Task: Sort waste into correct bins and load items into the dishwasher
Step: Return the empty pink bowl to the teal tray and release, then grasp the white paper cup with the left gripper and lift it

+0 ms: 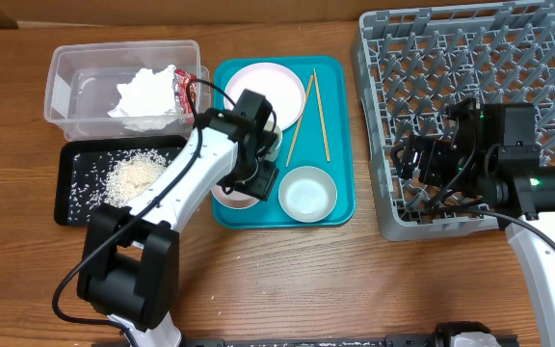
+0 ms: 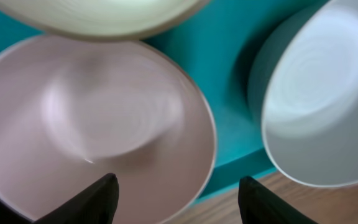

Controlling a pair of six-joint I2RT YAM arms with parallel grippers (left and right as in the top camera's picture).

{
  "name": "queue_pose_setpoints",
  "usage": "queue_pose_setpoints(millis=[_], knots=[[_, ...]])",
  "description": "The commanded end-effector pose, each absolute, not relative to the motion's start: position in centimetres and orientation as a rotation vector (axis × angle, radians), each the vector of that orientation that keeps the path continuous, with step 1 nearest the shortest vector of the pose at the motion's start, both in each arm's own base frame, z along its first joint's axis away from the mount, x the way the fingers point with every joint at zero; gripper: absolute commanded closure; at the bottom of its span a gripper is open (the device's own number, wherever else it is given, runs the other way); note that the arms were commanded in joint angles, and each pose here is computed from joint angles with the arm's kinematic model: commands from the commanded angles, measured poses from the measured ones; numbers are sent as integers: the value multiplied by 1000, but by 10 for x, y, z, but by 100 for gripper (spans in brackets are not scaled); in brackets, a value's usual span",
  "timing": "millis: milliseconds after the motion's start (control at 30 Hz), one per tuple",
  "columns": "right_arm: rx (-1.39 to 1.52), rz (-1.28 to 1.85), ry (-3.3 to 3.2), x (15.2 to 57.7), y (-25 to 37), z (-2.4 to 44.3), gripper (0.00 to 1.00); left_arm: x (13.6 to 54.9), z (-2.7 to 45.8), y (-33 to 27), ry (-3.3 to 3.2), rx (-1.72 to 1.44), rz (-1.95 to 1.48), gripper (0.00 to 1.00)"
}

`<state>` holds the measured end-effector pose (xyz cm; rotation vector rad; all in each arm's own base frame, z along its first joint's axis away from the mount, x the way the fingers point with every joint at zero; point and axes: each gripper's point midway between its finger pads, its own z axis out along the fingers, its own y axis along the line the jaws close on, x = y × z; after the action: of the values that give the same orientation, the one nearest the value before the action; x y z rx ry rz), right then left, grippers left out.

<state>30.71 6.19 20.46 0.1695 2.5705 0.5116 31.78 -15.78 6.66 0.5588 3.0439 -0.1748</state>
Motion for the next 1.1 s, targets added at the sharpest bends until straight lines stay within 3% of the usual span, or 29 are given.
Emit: queue_pose_setpoints(millis=[0,133,300,433,500,667,833,867,967,1067], knots=[[155,507,2541,312,63,215,0,337,98,-168,2973,570,-201,36],[155,507,2540,312,63,215,0,347,125,-173,2925,597,-209,37],[154,507,2537,313,63,216,0,367,139,-177,2845,573,-223,26],[153,507,2533,314,63,216,0,391,129,-167,2812,509,-171,28],[153,506,2532,314,63,216,0,403,119,-161,2809,479,-147,33],[152,506,2530,314,63,216,0,423,88,-150,2835,426,-136,56],[152,506,2530,314,63,216,0,427,58,-147,2888,403,-125,61],[152,506,2530,314,63,216,0,427,56,-147,2895,399,-126,65],[152,506,2529,315,63,217,0,428,52,-148,2897,393,-131,90],[149,506,2521,316,63,218,0,433,55,-150,2879,362,-139,96]])
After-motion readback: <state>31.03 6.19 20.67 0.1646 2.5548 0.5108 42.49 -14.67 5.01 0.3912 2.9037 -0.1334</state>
